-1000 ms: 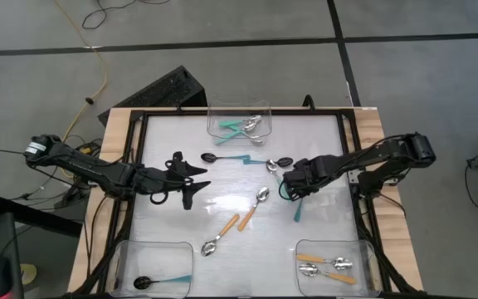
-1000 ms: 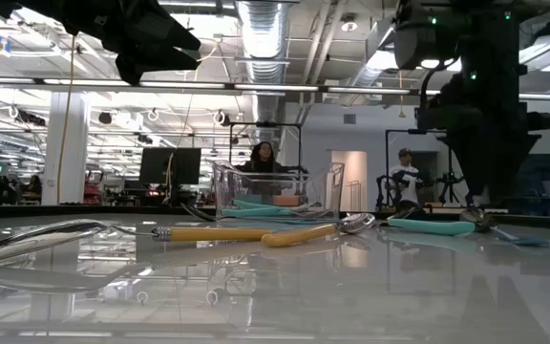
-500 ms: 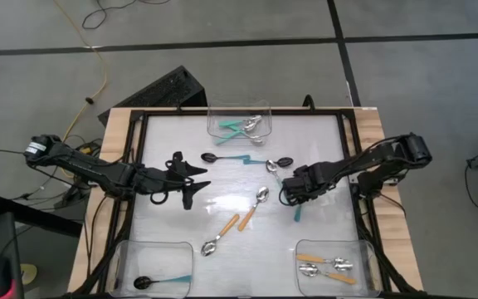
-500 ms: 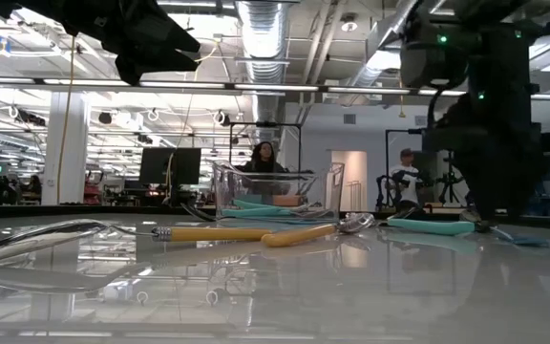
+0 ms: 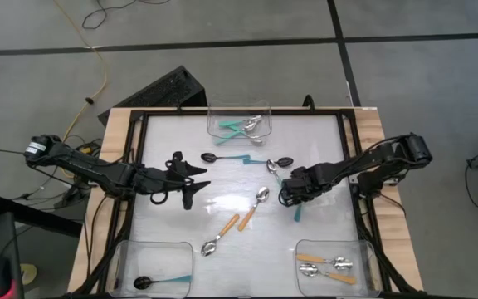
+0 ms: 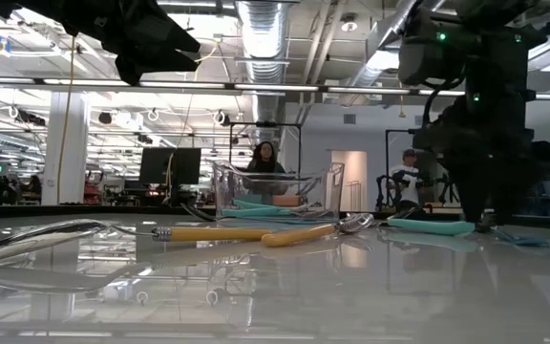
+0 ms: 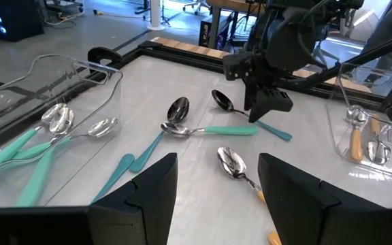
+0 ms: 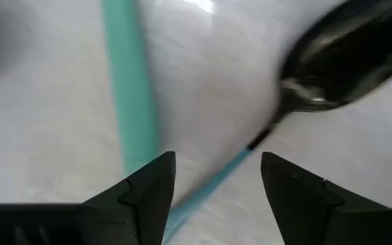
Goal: Sort silverware by color (type)
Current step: Put the bottom black spoon into the bottom left transparent bin
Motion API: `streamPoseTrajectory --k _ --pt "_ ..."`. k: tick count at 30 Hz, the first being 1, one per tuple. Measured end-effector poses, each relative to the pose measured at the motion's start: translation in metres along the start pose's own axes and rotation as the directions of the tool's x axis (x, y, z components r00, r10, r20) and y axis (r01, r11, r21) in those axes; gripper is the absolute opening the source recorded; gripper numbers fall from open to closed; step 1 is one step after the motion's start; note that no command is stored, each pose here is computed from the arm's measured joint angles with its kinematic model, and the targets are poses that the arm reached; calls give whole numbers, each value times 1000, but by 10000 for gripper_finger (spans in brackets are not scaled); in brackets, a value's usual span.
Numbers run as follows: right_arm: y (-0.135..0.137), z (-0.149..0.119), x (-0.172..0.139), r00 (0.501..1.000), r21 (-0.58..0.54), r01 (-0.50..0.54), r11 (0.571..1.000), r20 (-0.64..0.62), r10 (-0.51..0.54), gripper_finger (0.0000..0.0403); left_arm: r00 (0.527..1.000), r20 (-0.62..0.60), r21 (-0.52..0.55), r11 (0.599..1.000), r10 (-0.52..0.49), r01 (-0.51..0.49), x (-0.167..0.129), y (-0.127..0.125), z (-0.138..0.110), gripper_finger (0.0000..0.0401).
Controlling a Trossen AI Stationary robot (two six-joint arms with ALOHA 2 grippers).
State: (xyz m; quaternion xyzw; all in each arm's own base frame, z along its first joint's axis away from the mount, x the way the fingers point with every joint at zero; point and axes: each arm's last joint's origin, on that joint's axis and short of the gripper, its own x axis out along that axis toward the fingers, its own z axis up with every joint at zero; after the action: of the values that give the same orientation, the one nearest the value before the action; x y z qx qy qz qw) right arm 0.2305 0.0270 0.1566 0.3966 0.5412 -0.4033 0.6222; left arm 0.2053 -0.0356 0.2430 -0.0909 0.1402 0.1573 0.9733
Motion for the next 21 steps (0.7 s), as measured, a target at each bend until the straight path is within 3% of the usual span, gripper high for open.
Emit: streamPoseTrajectory --k 16,21 --pt "-13 3 13 999 37 38 999 -8 -38 244 1000 0 0 1000 1 -1 0 0 0 190" --pt "-12 6 14 1000 31 8 999 -6 -8 225 1000 0 4 1000 1 -1 0 0 0 190"
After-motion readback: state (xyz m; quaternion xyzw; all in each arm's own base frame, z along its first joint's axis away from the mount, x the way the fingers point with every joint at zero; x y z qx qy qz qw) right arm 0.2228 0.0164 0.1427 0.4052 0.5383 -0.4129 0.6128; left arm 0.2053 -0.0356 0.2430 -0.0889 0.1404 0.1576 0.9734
